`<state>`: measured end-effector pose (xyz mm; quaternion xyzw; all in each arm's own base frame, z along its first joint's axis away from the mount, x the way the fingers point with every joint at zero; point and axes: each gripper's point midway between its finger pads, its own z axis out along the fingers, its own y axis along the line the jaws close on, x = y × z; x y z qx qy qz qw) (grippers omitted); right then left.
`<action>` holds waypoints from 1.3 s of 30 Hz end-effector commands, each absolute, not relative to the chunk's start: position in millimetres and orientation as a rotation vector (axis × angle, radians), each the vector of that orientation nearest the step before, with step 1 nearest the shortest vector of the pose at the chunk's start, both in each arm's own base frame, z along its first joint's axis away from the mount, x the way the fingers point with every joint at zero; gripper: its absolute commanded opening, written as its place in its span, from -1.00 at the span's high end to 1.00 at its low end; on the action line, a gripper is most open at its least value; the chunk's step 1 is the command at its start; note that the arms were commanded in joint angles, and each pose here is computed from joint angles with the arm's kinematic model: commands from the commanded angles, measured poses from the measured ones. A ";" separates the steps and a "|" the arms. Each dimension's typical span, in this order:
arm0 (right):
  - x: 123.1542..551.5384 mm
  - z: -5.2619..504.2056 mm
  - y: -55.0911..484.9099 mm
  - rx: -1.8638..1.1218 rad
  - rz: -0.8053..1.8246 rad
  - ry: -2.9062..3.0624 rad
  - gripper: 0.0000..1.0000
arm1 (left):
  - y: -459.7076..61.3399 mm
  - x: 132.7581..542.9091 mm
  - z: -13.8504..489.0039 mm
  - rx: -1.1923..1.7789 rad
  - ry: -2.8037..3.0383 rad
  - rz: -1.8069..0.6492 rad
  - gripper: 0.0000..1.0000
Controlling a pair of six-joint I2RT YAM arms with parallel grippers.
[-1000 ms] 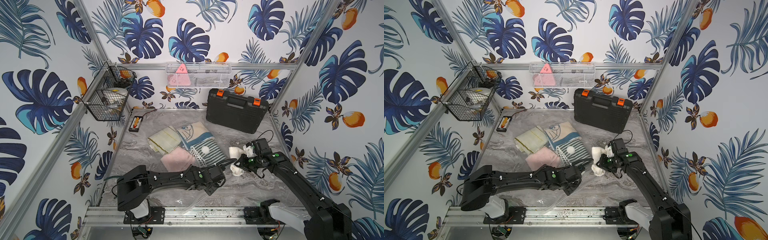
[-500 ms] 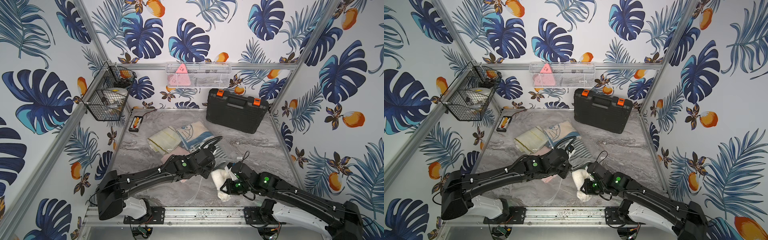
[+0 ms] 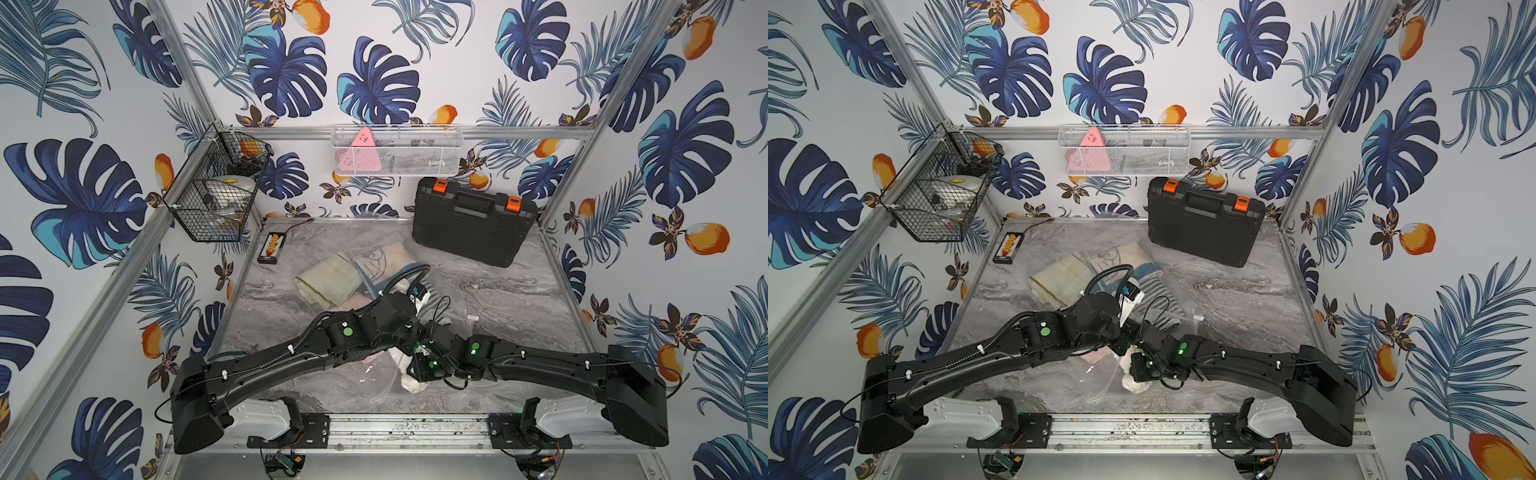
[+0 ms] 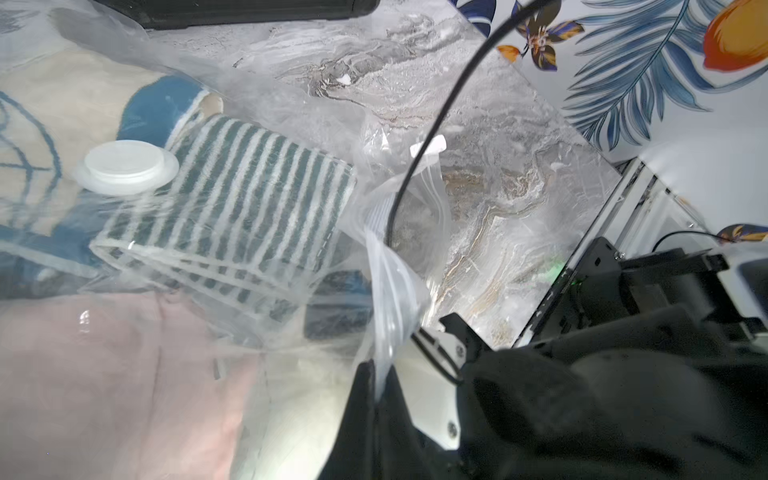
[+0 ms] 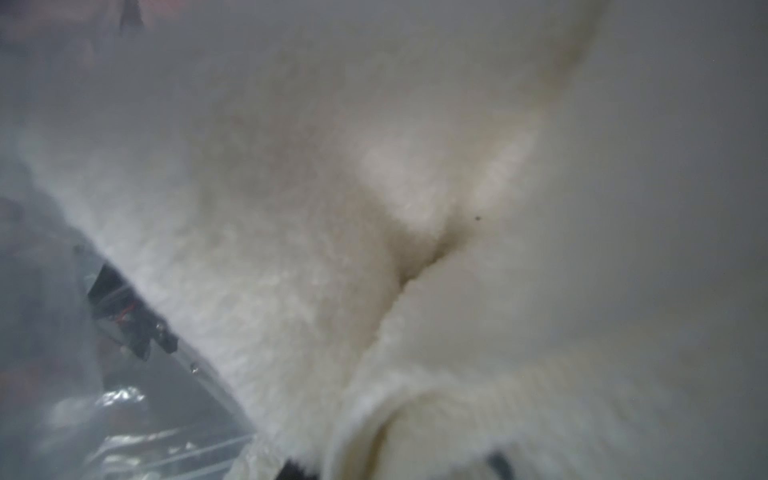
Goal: Place the folded towel into the vacuum bag
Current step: Place the towel in the vacuum bag.
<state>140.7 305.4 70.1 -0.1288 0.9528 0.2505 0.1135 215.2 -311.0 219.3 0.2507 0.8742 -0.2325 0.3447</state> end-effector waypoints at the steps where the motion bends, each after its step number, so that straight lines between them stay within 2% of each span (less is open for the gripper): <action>1: 157.7 84.2 344.1 -0.512 0.820 2.659 0.78 | -320.7 212.9 223.2 0.652 2.251 -0.667 1.00; 5: 174.7 65.0 356.0 -0.548 0.771 2.630 0.63 | -317.9 211.4 214.2 0.646 2.264 -0.655 1.00; 6: 179.1 54.7 351.1 -0.535 0.739 2.654 0.48 | -316.8 210.9 210.6 0.647 2.271 -0.649 1.00; 9: 178.5 40.6 337.0 -0.526 0.689 2.727 -0.18 | -311.6 209.7 205.9 0.642 2.284 -0.630 1.00; 12: 165.4 42.6 319.6 -0.483 0.733 2.803 -0.52 | -306.0 209.2 207.8 0.624 2.277 -0.624 1.00; 16: 145.7 50.3 287.8 -0.283 0.886 2.884 -0.64 | -304.4 208.2 211.4 0.618 2.267 -0.630 1.00; 21: 132.6 60.1 259.3 -0.052 1.044 2.848 -0.67 | -312.6 203.3 210.4 0.627 2.265 -0.669 1.00; 23: 135.0 57.4 250.0 0.014 1.054 2.831 -0.66 | -317.4 200.6 209.5 0.643 2.262 -0.679 1.00; 26: 145.1 48.9 245.4 0.078 1.070 2.791 -0.53 | -326.0 195.6 209.6 0.676 2.253 -0.695 1.00; 29: 162.8 45.7 258.3 0.060 1.088 2.727 -0.25 | -332.3 191.6 209.7 0.707 2.245 -0.701 1.00; 36: 182.7 55.5 292.8 -0.101 1.110 2.624 0.67 | -333.6 185.0 203.6 0.752 2.252 -0.695 1.00; 39: 179.2 75.0 300.8 -0.312 1.025 2.553 0.86 | -332.4 183.2 203.5 0.754 2.250 -0.700 1.00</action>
